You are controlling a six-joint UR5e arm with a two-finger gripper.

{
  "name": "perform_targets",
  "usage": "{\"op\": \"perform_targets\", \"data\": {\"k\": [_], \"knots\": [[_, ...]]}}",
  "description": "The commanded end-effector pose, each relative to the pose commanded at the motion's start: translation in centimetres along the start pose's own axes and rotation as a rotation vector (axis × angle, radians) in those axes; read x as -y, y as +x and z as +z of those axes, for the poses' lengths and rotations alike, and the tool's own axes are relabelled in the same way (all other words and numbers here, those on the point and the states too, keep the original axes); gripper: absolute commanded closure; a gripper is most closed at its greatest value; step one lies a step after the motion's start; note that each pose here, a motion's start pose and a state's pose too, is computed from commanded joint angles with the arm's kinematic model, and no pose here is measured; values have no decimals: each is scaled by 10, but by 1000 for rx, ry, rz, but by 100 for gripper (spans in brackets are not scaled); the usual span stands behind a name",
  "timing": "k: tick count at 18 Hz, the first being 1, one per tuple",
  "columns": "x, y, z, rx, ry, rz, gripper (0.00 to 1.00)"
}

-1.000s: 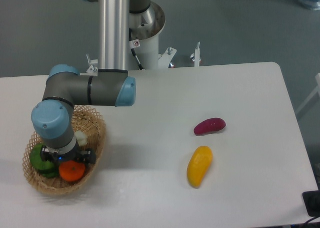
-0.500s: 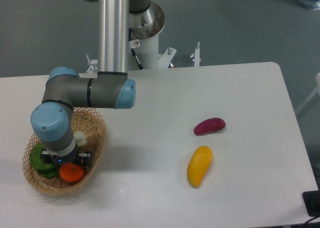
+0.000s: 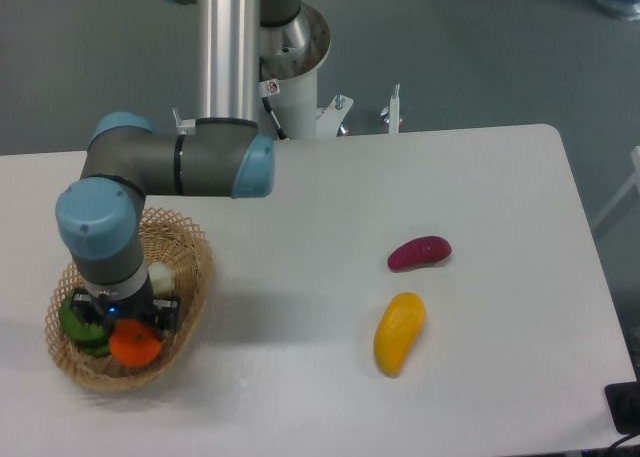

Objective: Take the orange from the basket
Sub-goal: 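Lift the held orange out of the basket and carry it toward the yellow toy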

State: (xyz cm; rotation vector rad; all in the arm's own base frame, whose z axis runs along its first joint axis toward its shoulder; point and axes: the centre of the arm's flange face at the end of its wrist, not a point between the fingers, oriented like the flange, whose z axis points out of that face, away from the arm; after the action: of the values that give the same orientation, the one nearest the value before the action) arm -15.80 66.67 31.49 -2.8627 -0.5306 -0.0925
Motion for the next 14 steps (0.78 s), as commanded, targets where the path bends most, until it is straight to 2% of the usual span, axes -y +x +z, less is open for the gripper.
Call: {"op": "perform_targets", "data": {"k": [3, 5, 9, 12, 14], "knots": [[6, -51, -23, 51, 37, 13, 26], [4, -107, -33, 106, 36, 9, 26], [-6, -197, -45, 140, 19, 29, 26], [-23, -241, -50, 152, -2, 93, 26], [-45, -269, -52, 153, -30, 191, 26]]}}
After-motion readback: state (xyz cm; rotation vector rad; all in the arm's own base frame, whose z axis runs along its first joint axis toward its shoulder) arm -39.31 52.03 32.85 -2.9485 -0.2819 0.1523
